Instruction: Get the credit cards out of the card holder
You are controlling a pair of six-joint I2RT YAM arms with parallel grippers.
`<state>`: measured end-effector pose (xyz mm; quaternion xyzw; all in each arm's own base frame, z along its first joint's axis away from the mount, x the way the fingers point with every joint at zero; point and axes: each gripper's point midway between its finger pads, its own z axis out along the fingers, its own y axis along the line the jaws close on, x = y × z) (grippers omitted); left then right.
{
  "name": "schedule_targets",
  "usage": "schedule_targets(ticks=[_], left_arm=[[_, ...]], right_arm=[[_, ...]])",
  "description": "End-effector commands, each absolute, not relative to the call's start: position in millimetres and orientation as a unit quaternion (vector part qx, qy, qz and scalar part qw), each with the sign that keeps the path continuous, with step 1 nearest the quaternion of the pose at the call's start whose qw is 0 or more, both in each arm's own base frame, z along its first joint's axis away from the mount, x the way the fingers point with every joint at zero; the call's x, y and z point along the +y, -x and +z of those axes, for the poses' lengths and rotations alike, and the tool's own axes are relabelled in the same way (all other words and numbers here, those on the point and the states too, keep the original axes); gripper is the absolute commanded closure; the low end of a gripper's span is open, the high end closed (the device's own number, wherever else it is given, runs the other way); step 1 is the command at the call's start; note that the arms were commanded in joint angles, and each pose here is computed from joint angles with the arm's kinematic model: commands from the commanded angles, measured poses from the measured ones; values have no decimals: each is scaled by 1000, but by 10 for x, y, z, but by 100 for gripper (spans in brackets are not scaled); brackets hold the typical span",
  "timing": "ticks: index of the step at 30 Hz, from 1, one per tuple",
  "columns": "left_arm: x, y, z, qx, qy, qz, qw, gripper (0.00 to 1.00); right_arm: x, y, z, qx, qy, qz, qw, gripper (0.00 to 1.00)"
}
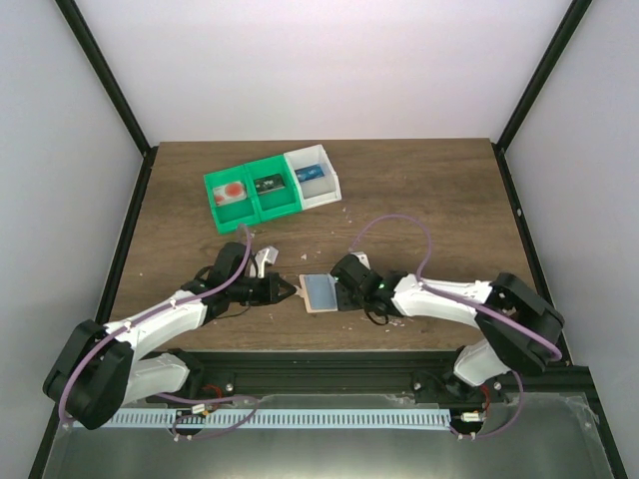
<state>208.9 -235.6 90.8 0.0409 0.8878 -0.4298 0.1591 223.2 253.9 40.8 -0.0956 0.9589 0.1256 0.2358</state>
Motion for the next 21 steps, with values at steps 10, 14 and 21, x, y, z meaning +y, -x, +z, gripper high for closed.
schedule_targets(ticks=[10, 14, 21], left_arm=[[-2388, -2106, 969, 882, -54, -437, 167, 100], [-2388, -2102, 971, 881, -53, -439, 167, 100], [-2392, -2094, 964, 881, -52, -440, 164, 100]], right_arm=[[2763, -2112, 1160, 921, 109, 254, 275, 48], [3068, -2104, 1281, 902, 141, 307, 267, 42], [3218, -2169, 992, 912, 157, 289, 246, 39]])
